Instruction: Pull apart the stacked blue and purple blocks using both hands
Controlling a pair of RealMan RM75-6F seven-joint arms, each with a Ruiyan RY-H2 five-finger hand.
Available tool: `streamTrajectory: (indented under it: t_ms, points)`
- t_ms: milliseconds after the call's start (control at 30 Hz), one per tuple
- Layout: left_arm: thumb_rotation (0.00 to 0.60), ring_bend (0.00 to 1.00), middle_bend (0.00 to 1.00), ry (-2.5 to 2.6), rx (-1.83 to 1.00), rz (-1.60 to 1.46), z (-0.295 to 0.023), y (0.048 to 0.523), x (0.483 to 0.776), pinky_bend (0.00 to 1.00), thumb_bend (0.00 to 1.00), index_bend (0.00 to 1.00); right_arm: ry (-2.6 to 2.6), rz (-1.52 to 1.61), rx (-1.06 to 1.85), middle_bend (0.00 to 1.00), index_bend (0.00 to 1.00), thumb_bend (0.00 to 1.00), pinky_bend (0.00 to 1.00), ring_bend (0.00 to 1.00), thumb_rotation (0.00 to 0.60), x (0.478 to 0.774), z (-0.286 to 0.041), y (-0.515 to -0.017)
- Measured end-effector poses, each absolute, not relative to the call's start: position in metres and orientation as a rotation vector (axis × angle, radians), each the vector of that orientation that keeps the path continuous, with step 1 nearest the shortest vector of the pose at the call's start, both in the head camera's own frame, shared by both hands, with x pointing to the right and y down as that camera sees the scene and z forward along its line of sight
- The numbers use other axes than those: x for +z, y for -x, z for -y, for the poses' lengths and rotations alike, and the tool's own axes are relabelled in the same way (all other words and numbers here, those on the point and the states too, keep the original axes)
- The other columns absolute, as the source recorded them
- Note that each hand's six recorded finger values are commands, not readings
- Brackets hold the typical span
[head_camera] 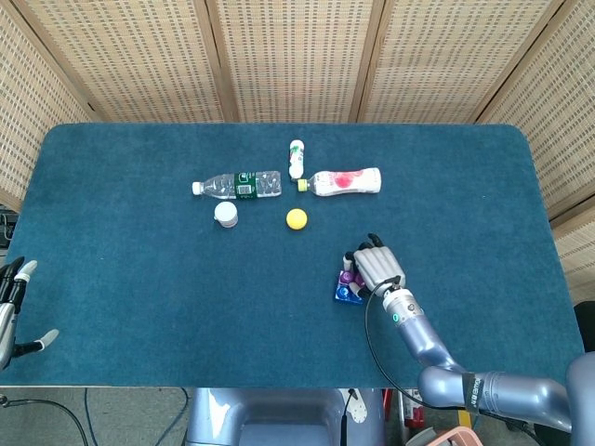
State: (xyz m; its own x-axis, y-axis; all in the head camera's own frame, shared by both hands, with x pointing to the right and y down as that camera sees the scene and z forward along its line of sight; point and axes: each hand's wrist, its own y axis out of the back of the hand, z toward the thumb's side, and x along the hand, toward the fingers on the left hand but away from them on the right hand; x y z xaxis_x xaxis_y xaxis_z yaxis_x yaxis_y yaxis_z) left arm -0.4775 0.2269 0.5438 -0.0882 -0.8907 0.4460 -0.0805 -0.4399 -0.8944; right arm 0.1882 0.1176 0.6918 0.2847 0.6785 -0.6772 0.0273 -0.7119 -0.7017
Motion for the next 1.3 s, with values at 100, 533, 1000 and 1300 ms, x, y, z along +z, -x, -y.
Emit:
streamTrajectory:
  t_ms: [100, 533, 1000, 1300]
  points:
    - [0.600, 0.00, 0.00, 1.538, -1.600, -1.080, -0.226, 0.478, 0.545, 0.00, 0.00, 0.00, 1.977, 0.674, 1.416, 0.65, 0.62, 0.43, 0.00, 0.24, 0.600, 0.686, -0.114, -0.186]
    - [0.600, 0.00, 0.00, 1.775, -1.522, -1.106, -0.212, 0.466, 0.552, 0.00, 0.00, 0.00, 2.177, 1.043, 1.110, 0.65, 0.62, 0.43, 0.00, 0.24, 0.600, 0.655, -0.087, -0.168]
    - [0.600, 0.00, 0.00, 2.098, -1.231, -1.161, -0.131, 0.416, 0.544, 0.00, 0.00, 0.00, 2.569, 1.459, 0.818, 0.65, 0.62, 0.43, 0.00, 0.24, 0.600, 0.659, -0.052, -0.100]
    - [0.600, 0.00, 0.00, 2.226, -1.247, -1.127, -0.103, 0.380, 0.555, 0.00, 0.00, 0.00, 2.736, 1.732, 0.725, 0.65, 0.62, 0.43, 0.00, 0.24, 0.600, 0.665, -0.051, -0.067]
